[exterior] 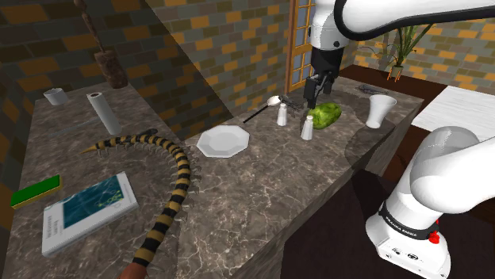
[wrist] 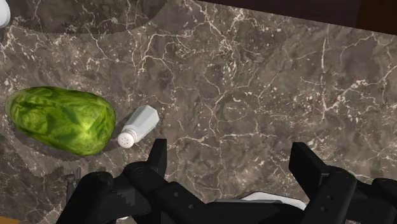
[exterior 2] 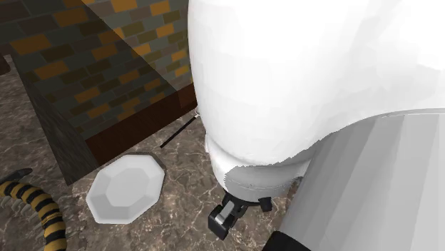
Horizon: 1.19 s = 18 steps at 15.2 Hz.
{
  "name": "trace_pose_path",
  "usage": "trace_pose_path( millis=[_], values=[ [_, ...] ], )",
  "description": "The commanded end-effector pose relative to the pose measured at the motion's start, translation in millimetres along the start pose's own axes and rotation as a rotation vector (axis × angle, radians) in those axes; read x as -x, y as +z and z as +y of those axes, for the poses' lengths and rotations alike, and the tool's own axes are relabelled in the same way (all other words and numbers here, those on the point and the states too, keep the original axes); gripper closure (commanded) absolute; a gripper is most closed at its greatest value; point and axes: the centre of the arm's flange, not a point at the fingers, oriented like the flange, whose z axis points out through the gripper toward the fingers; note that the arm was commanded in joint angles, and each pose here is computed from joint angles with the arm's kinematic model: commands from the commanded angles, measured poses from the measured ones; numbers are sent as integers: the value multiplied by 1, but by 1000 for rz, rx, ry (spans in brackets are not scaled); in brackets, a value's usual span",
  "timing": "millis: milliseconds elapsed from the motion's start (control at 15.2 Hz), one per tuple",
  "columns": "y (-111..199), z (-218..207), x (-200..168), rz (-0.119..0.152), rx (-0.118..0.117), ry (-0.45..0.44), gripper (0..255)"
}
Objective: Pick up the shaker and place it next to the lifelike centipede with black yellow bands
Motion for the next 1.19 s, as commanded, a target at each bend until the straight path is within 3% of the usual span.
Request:
trace_pose_path(
  millis=[0, 1122],
  values=[
    [0, 0, 0, 0, 0, 0, 0],
    [112, 135, -158, 15, -151, -32, 0]
  ],
)
